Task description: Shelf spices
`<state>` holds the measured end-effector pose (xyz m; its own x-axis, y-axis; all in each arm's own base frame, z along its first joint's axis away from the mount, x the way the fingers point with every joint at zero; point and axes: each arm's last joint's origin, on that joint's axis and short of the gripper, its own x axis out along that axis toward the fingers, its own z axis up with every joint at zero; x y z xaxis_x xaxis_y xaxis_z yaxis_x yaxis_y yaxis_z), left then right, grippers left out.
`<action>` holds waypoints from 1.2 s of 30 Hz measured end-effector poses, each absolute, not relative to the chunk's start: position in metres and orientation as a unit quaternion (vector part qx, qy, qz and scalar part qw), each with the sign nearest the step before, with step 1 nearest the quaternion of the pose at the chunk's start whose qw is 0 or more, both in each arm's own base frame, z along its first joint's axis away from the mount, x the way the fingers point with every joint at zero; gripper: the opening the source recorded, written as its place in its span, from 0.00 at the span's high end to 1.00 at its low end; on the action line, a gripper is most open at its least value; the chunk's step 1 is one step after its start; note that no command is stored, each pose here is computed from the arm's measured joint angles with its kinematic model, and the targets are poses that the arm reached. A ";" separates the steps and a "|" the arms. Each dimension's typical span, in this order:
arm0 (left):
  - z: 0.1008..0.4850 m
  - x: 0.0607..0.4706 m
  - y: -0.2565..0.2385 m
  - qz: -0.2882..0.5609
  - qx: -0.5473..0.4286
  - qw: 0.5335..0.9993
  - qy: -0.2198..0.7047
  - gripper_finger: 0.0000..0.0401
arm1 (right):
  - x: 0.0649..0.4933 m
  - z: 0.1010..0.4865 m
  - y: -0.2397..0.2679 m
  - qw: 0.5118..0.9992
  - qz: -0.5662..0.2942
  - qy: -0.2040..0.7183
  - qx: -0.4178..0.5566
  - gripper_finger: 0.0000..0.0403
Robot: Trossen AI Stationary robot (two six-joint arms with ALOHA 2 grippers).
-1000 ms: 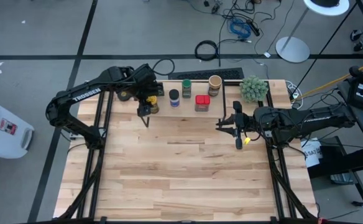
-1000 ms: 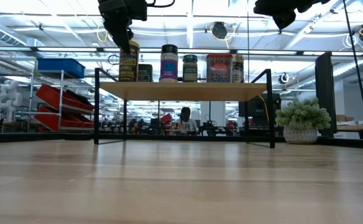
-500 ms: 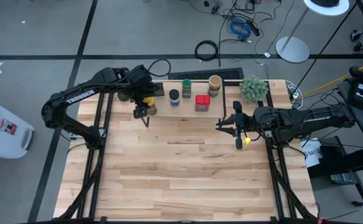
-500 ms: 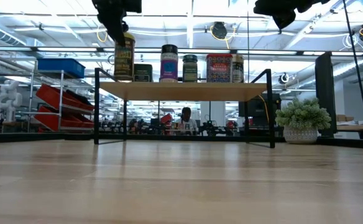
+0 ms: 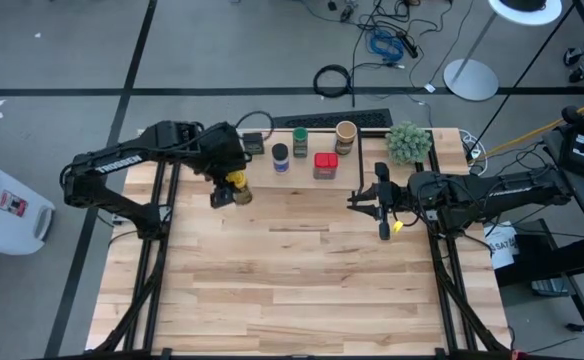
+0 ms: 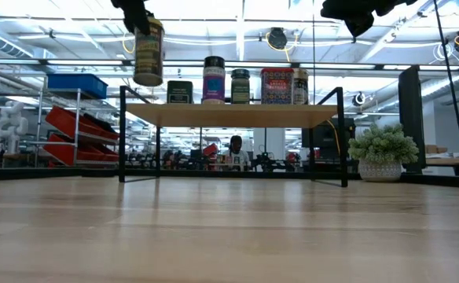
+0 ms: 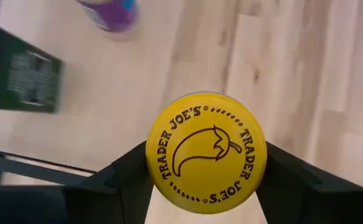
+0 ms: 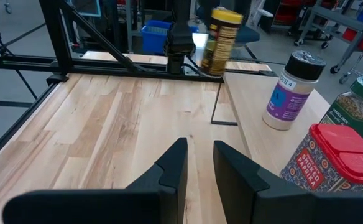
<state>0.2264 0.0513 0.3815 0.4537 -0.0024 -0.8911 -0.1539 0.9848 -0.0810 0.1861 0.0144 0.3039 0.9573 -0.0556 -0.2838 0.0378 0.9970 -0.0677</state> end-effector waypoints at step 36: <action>0.285 0.230 -0.086 0.086 -0.054 0.833 0.545 0.42 | 0.199 0.296 0.017 0.987 -0.003 0.161 0.006 0.84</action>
